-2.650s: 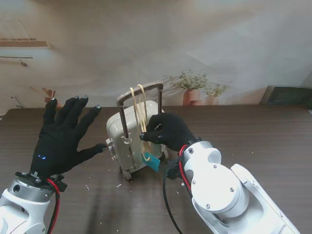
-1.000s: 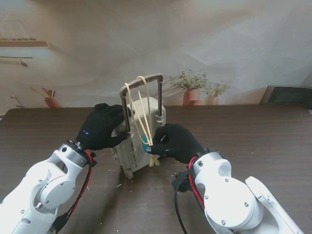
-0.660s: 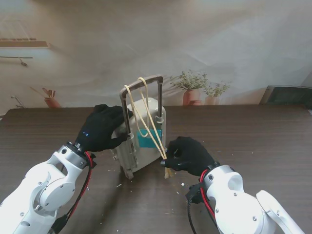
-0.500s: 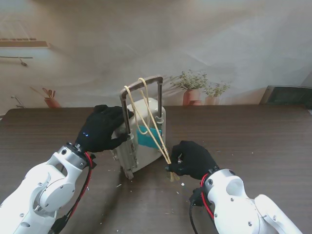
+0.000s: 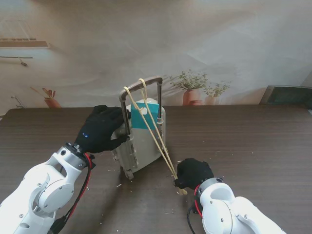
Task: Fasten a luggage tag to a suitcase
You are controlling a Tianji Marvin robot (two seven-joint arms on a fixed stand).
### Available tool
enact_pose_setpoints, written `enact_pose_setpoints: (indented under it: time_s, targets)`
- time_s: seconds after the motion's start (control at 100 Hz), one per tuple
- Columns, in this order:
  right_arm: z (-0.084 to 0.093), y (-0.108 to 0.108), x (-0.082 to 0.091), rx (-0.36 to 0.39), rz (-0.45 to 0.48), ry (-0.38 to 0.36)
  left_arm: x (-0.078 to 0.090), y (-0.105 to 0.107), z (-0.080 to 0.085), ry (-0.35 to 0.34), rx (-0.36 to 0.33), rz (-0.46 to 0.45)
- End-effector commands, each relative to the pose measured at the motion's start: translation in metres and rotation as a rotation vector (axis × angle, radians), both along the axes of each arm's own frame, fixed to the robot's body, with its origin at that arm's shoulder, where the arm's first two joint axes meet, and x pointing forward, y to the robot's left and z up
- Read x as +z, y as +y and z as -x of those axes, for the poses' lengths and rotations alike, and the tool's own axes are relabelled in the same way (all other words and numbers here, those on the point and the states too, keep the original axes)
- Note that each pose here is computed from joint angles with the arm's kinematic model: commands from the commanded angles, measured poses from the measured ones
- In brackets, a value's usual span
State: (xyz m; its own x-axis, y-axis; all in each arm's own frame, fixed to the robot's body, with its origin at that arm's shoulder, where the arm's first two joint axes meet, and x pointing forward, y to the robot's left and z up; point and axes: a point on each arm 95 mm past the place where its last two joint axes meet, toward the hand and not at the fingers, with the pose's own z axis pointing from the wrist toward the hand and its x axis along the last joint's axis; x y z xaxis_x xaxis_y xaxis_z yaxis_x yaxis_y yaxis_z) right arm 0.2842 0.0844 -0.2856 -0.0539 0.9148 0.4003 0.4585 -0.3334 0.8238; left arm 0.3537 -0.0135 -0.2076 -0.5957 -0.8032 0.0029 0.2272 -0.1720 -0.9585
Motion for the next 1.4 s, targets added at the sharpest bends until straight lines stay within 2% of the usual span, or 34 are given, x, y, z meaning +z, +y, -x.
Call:
enact_pose_setpoints:
  time_s: [0.0,0.39,0.62,1.01,1.39]
  targets:
    - [0.000,-0.002,-0.012,-0.004,0.017,0.042,-0.015,0.000,0.002,0.052,0.001,-0.034]
    - [-0.002,0.006,-0.037,-0.012,0.044,0.091,-0.014,0.002,0.004,0.039,0.000,-0.038]
    - [0.000,0.007,-0.043,-0.014,0.016,0.070,-0.011,0.002,0.008,0.027,-0.002,-0.035]
    - [0.004,0.005,-0.024,0.022,-0.045,-0.004,0.010,0.003,0.028,-0.042,-0.011,-0.017]
    - [0.010,0.001,0.006,0.048,-0.114,-0.081,0.023,0.003,0.034,-0.090,-0.032,0.002]
